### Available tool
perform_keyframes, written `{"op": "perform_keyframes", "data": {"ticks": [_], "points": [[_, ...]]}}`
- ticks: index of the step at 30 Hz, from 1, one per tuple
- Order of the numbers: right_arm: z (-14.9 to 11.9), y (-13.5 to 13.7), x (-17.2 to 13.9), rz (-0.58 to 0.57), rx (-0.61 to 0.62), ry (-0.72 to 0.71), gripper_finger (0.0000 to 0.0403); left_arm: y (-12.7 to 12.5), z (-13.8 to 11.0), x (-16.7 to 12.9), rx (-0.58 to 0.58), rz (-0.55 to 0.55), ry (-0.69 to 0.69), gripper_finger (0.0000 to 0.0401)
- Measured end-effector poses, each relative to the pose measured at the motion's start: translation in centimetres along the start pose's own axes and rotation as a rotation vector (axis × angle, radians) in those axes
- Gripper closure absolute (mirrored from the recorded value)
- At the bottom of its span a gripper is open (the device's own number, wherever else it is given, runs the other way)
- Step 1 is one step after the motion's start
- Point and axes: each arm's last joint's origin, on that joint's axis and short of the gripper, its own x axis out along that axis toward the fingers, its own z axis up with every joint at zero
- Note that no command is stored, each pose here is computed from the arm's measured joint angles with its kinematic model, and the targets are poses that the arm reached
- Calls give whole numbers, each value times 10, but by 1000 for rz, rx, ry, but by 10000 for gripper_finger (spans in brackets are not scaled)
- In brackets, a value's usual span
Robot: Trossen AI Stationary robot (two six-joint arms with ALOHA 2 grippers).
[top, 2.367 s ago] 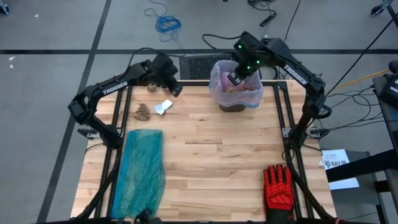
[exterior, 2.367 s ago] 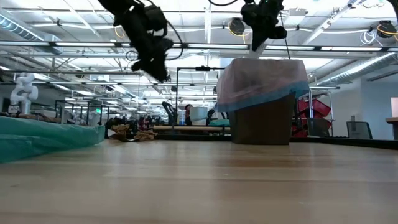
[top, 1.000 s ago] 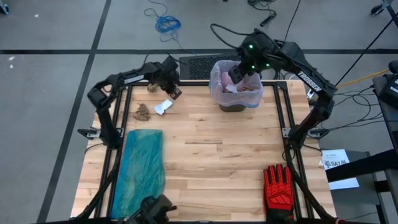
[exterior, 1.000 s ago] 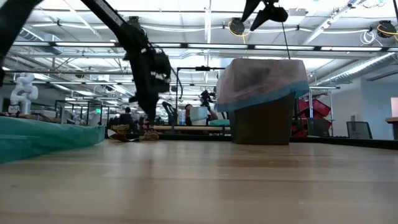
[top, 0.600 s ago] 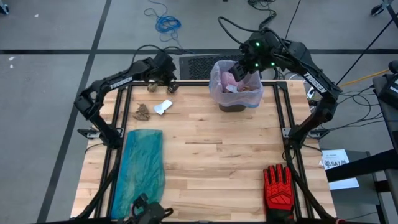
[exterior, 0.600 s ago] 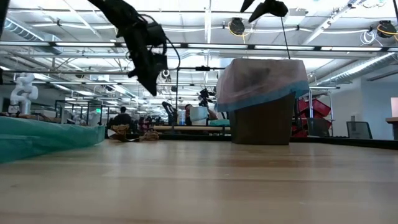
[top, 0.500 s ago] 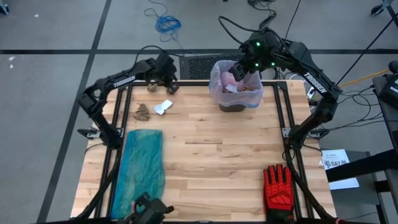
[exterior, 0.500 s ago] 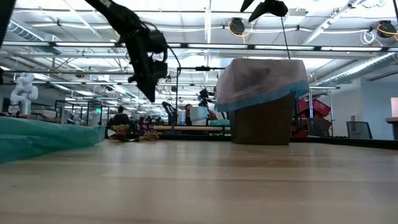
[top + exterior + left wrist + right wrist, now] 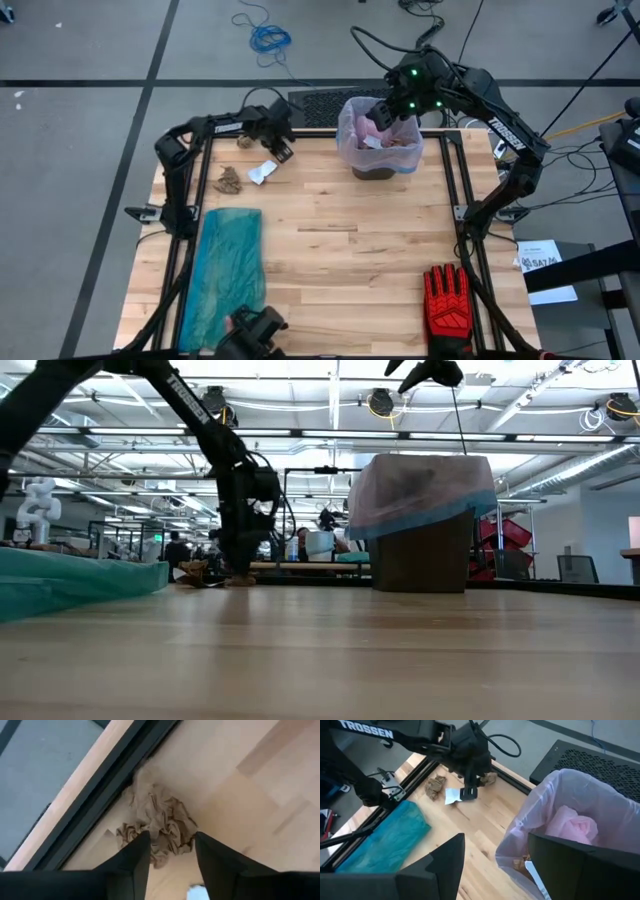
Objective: Place trash/remove bag and relplace
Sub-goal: Put the brown napkin into the trash bin
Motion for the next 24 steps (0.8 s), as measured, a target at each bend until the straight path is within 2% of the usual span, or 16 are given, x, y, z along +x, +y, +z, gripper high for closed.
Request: {"op": "perform_keyframes", "data": {"ticks": [5,10,13,17,18,21,24], "points": [[0,0,0,0,10,0,195,1,0,15,3,54,20,240],[0,0,0,0,16,0,195,3,0,23,22,53,33,247],[0,0,0,0,16,0,195,2,0,23,43,37,32,283],[0,0,0,0,15,0,195,3,0,21,37,-64,13,375],[0,0,0,0,15,1,195,4,0,20,30,-88,6,386],[-1,1,0,3,12,3,195,4,1,14,9,-115,-16,390],[-1,2,0,4,5,4,195,2,2,-6,10,-149,-62,396]]}}
